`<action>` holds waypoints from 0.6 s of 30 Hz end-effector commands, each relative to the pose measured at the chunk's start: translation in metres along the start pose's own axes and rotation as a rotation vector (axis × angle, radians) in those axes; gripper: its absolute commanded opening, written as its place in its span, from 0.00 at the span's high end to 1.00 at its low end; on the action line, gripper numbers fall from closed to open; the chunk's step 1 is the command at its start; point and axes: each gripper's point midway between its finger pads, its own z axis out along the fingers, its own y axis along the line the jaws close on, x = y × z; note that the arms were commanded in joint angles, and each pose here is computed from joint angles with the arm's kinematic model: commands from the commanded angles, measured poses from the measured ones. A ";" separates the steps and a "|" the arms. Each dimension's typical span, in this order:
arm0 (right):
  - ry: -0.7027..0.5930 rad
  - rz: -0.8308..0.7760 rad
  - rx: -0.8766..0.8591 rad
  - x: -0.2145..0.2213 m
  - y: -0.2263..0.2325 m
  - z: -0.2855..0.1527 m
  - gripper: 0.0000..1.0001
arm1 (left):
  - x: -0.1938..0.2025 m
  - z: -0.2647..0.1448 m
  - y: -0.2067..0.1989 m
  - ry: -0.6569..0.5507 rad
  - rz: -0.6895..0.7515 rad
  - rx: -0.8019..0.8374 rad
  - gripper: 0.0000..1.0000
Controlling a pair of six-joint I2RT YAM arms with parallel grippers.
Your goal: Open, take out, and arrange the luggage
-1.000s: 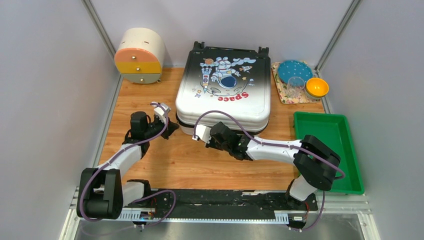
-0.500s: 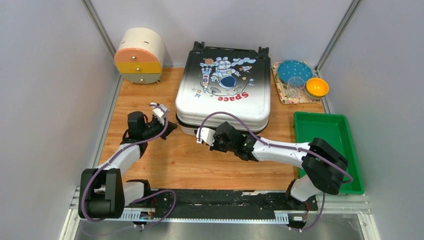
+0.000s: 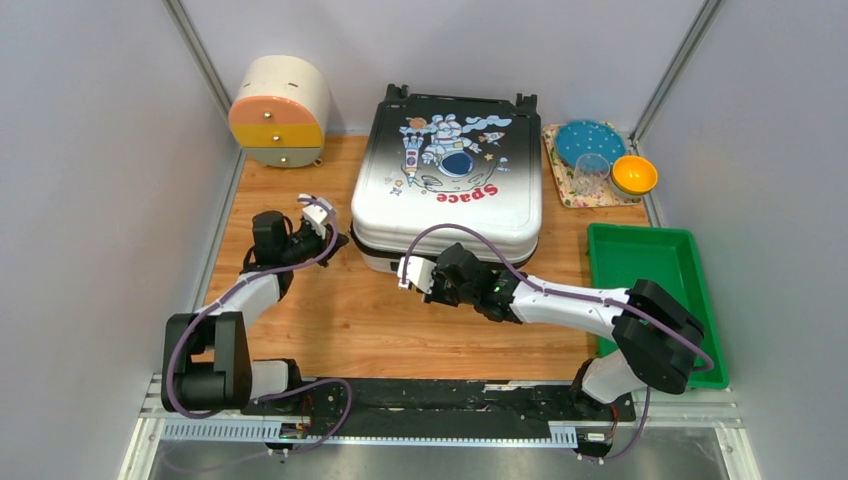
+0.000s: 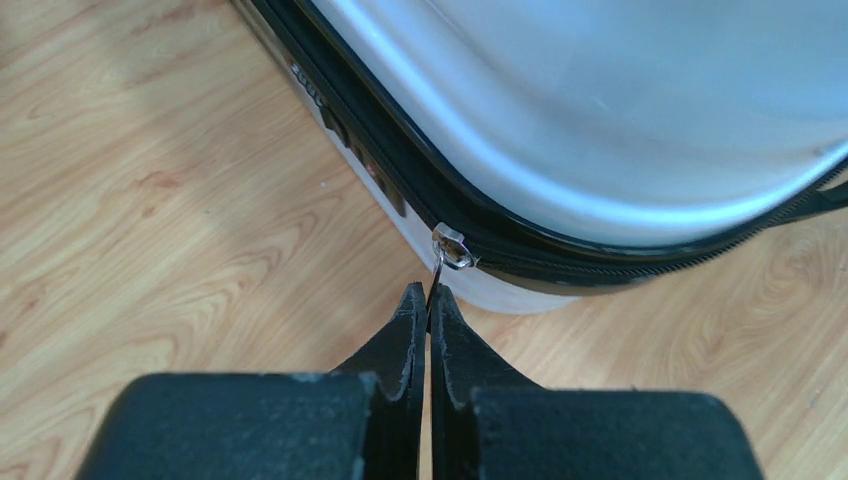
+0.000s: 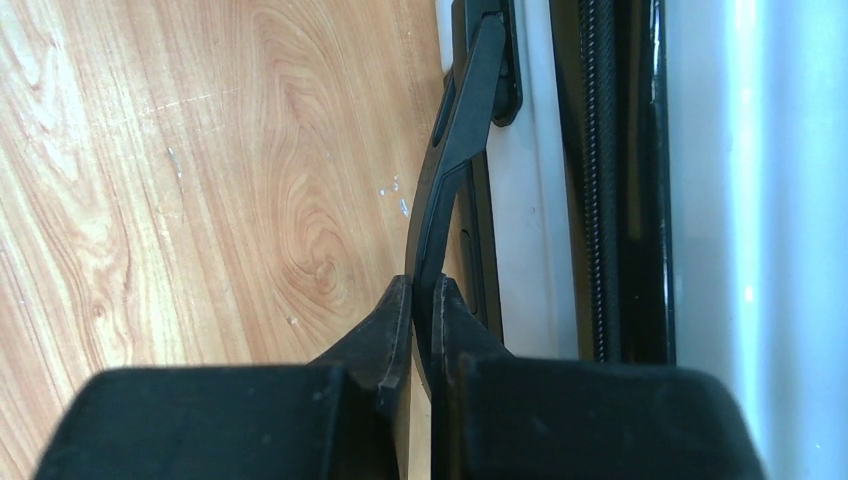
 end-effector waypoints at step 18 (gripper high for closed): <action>0.397 -0.059 -0.413 0.132 0.098 -0.080 1.00 | -0.069 0.058 0.080 -0.147 0.185 0.005 1.00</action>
